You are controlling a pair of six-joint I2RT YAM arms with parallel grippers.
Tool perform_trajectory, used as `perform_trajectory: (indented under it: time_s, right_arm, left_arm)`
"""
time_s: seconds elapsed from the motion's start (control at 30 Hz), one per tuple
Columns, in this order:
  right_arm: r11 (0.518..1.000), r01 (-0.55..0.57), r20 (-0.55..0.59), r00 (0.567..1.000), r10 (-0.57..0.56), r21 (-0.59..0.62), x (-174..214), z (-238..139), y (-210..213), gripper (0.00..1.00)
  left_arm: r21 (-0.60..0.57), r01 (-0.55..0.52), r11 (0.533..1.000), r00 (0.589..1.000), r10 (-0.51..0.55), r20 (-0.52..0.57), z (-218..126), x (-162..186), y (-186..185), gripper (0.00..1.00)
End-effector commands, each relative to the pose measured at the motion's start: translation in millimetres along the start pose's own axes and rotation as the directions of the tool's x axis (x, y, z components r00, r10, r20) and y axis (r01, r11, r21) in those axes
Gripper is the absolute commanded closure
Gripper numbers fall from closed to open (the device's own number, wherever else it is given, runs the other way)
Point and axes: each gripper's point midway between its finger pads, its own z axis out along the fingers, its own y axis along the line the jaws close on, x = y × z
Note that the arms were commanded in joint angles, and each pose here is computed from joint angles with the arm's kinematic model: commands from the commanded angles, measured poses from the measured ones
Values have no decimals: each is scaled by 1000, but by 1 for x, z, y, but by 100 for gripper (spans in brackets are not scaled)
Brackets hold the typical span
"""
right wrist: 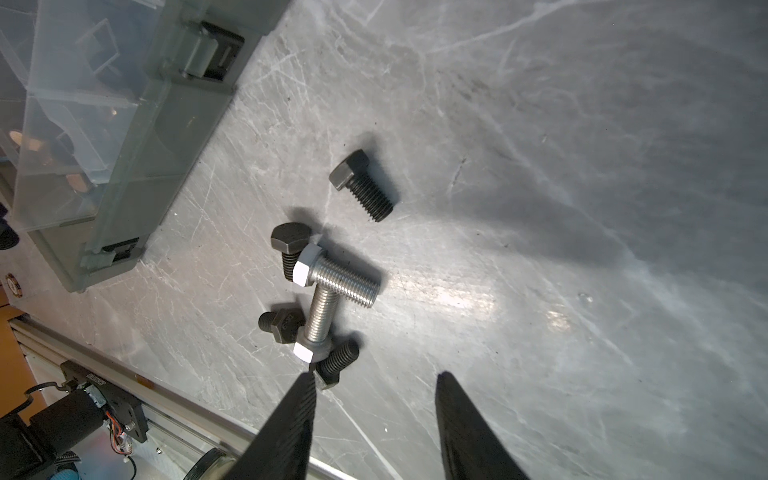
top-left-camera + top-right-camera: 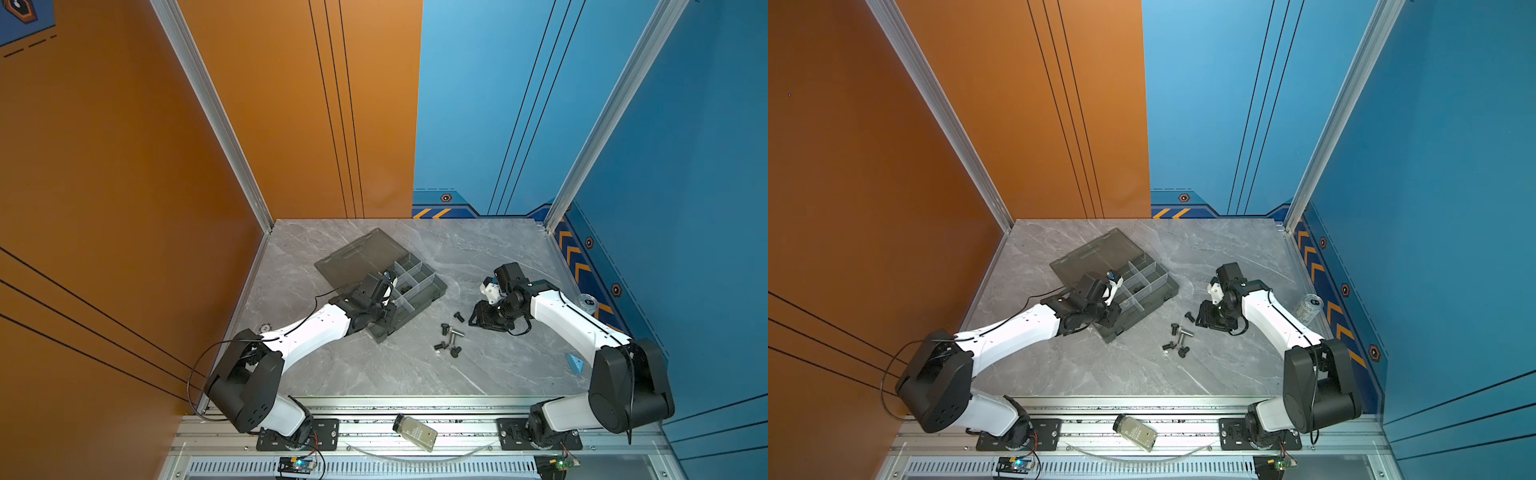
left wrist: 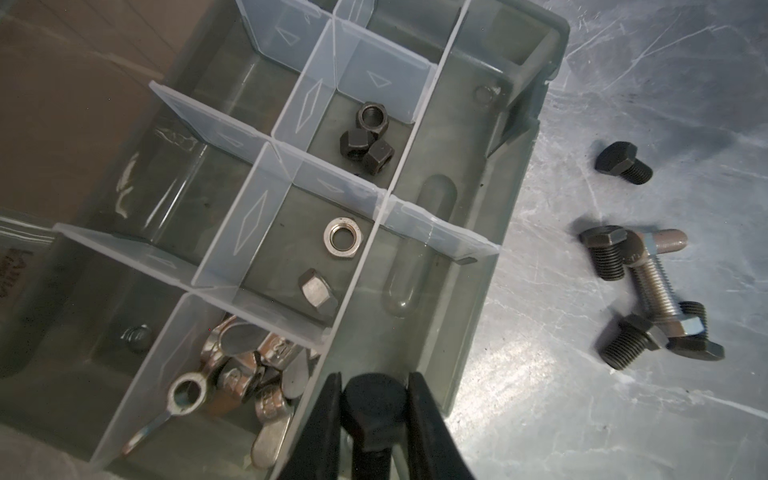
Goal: Sort the screws and nuts into containers
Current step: 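Lift the black hex bolt and carry it over an organizer compartment, then open the left gripper to drop the black bolt in, then move the left gripper back over the bolt pile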
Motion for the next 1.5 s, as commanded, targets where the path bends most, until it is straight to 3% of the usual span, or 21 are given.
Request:
perform_trajectory:
  time_s: [0.0,0.33,1.0,1.13,1.47]
  right_arm:
    - [1000,1,4,1000,-1,-1,-2,-4,4,50]
    - [1000,14,5,1000,-14,-3,-4,-6,8,50]
    - [1000,25,14,1000,-24,-3,3,-11,6,50]
    - [1000,26,16,1000,-26,-2,3,-12,7,50]
    - [1000,22,16,1000,-22,-3,2,-11,4,50]
  left_arm:
    - [20,8,1000,1000,-8,-3,8,3,0,100]
    - [28,26,999,1000,-25,-7,22,2,1,100]
    - [-7,17,1000,1000,-17,-12,12,0,4,49]
    - [21,-17,1000,1000,16,20,1,-6,-12,43]
    - [154,-187,970,979,170,115,-7,-10,-92,39]
